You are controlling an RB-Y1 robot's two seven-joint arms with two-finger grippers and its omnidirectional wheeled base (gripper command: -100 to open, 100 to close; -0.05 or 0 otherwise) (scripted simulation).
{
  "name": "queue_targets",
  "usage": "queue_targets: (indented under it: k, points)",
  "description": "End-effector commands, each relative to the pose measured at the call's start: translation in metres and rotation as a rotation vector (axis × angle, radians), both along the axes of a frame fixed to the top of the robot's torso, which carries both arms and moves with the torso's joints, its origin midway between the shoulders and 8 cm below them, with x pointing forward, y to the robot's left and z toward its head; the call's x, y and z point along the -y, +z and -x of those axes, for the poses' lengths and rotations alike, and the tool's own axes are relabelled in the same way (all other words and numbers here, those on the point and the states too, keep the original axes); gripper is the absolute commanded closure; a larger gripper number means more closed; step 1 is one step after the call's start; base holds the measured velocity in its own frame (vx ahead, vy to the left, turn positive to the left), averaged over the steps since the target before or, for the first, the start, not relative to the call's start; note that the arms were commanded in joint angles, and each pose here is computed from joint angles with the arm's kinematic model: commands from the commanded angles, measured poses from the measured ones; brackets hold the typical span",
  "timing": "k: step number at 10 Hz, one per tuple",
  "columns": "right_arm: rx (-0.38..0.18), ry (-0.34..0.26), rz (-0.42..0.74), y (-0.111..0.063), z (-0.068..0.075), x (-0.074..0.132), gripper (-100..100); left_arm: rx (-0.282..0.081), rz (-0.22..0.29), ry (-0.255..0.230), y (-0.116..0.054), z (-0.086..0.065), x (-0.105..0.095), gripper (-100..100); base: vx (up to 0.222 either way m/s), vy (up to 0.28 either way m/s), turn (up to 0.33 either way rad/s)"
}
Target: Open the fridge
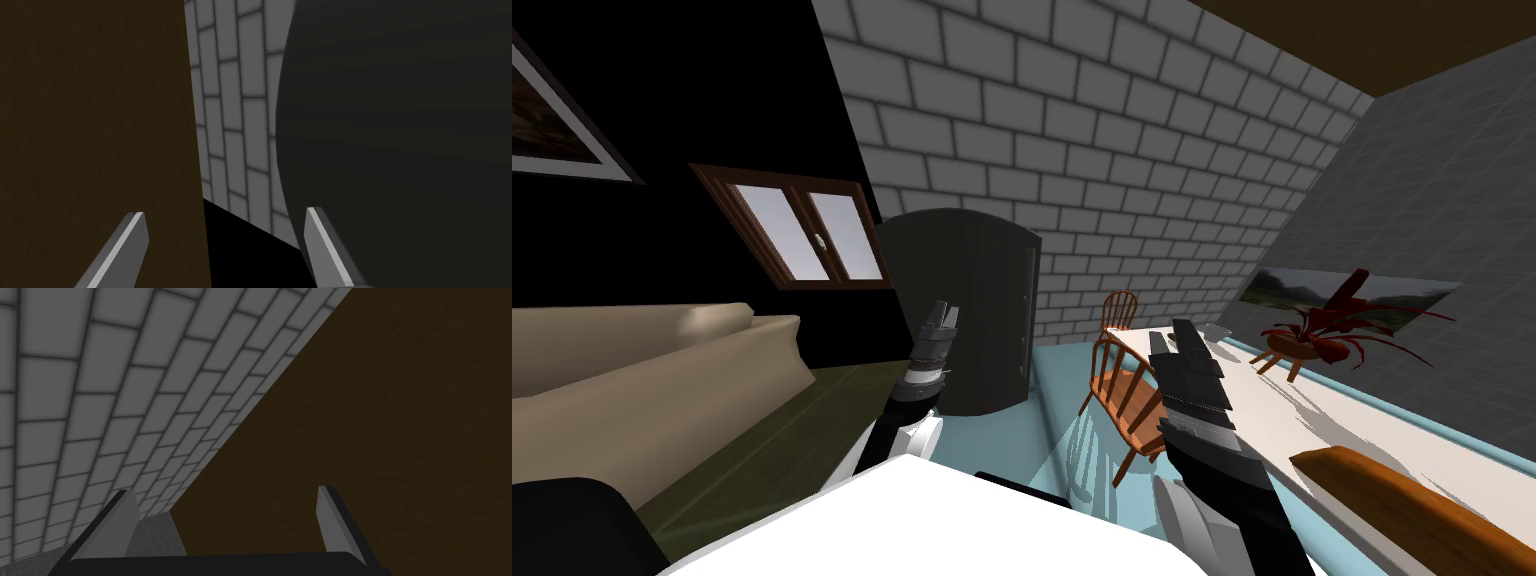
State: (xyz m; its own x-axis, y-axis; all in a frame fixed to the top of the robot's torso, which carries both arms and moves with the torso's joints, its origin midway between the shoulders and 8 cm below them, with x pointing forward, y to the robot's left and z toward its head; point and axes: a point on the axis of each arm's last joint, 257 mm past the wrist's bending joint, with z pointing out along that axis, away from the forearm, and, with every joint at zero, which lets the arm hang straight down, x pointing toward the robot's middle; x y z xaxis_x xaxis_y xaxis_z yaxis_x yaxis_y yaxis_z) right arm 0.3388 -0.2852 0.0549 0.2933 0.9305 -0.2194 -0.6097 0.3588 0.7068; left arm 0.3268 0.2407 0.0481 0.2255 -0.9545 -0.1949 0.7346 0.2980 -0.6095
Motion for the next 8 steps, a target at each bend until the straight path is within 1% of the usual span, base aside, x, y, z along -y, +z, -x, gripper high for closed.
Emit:
queue_targets:
  k: [1,8]
  points:
    - [0.0,0.0,0.0,0.0,0.0,0.0,0,0.0,0.0,0.0,0.0,0.0,0.0,0,0.0,0.0,0.0]
    - [0.0,0.0,0.0,0.0002,0.0001,0.0,0,0.0,0.0,0.0,0.0001,0.0001,0.0,0,0.0,0.0,0.0]
